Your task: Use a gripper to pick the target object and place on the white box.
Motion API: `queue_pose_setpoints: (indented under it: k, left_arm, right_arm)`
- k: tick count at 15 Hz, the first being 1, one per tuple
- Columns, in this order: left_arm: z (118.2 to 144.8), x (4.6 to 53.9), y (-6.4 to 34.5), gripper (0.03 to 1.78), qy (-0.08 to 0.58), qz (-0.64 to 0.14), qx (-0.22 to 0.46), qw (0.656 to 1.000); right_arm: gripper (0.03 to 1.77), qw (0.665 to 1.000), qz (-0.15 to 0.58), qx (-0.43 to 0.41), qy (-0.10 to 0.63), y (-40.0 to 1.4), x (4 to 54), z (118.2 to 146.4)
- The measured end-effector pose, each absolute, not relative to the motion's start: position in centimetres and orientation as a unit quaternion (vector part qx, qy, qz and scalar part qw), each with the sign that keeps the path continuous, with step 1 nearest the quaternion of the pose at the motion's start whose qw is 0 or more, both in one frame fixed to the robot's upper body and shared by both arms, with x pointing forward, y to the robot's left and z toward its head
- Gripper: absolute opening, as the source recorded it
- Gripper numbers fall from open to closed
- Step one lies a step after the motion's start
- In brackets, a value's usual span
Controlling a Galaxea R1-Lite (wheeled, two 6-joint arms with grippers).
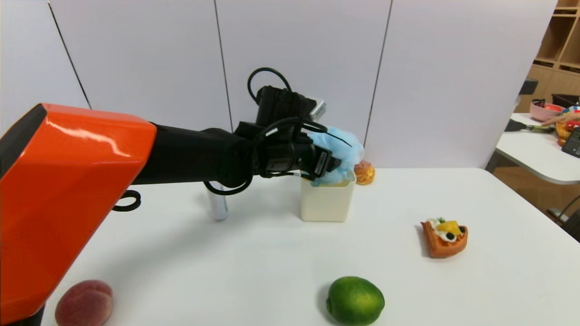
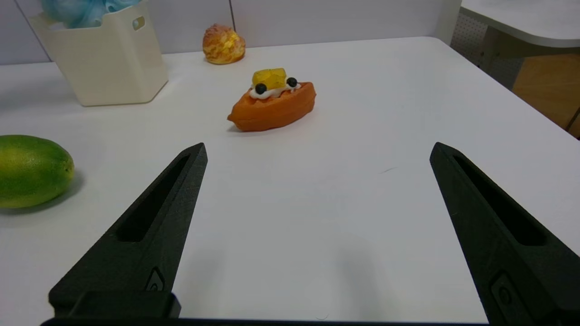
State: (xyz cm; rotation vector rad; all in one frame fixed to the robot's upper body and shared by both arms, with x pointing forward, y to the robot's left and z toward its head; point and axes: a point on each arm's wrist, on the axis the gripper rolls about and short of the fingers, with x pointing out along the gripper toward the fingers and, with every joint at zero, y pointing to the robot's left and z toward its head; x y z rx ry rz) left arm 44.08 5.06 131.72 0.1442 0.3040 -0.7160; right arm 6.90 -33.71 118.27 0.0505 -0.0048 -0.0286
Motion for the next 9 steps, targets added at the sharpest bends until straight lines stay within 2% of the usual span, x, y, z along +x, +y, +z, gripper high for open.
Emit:
queue_pose_setpoints:
  k: [5,9]
  left_arm:
    - [134.2,42.2,6.7,1.59,0.132,-0.340,0.064,0.929]
    - [137.4,40.8,8.4,1.64,0.097,-0.332,0.053,0.937]
  right_arm:
    - [1.70,1.000,-0.014,0.025,-0.002,-33.7,6.9,118.3]
    - [1.70,1.000,-0.015,0.025,-0.002,-33.7,6.9,118.3]
